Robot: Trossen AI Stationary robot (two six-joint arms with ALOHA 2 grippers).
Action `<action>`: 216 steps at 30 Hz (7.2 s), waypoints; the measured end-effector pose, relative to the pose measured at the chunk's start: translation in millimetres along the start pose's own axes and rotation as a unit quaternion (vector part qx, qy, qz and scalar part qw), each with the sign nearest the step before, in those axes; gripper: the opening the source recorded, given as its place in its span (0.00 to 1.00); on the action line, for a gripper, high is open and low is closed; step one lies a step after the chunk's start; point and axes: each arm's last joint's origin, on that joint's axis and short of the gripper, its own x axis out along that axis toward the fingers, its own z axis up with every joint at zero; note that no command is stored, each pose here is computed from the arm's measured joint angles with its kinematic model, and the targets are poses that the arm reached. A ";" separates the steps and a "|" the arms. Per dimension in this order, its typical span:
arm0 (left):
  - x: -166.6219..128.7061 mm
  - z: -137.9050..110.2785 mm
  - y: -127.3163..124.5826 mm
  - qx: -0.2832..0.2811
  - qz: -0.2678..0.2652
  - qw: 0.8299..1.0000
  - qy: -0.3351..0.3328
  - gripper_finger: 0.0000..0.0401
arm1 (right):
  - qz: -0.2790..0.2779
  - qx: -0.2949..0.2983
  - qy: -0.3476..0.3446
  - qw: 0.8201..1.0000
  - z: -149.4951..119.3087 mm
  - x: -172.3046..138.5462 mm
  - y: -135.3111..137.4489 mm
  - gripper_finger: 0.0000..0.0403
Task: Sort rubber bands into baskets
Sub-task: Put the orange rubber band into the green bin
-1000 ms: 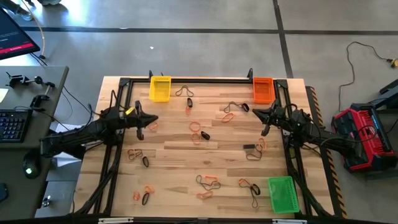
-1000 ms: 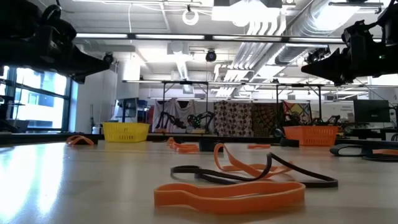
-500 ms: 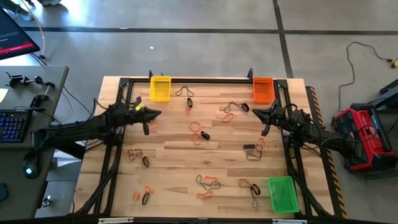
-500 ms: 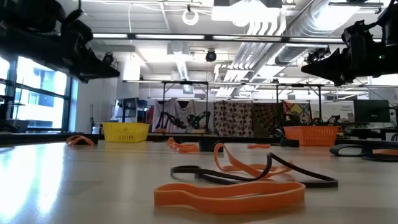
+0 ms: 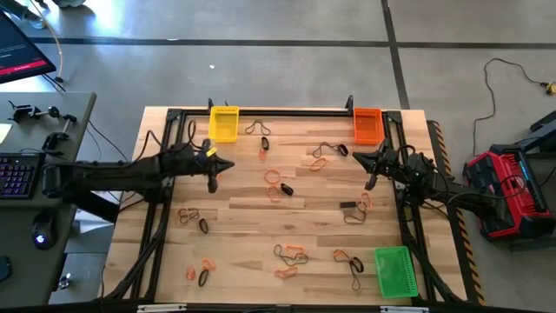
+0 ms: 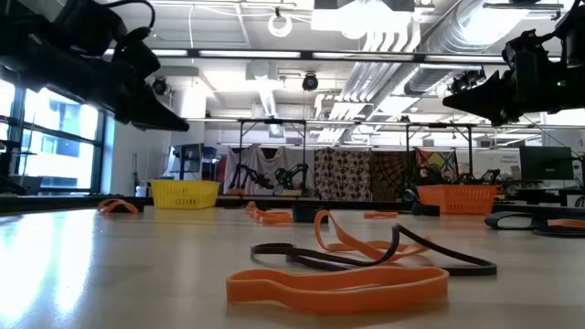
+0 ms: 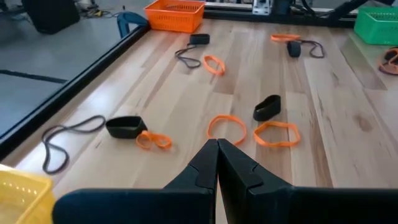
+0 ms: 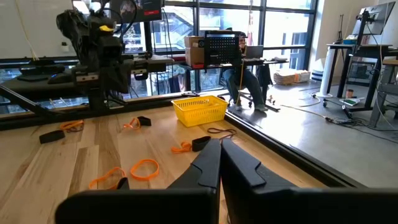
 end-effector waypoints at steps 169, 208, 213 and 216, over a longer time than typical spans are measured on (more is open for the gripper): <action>184.1 86.1 -149.3 0.020 -0.284 0.959 0.003 0.00 | 0.000 0.000 0.001 1.000 -0.1 0.1 0.0 0.00; 206.1 98.8 -95.5 -0.005 -0.233 0.972 -0.035 0.00 | 0.152 0.004 0.077 0.985 14.4 33.3 59.1 0.24; 206.0 100.1 -95.1 -0.013 -0.233 0.972 -0.041 0.00 | 0.174 -0.021 0.105 0.979 18.2 44.4 73.6 0.29; 205.9 101.0 -95.3 -0.016 -0.233 0.971 -0.045 0.00 | 0.180 -0.032 0.113 0.977 22.2 52.8 83.8 0.29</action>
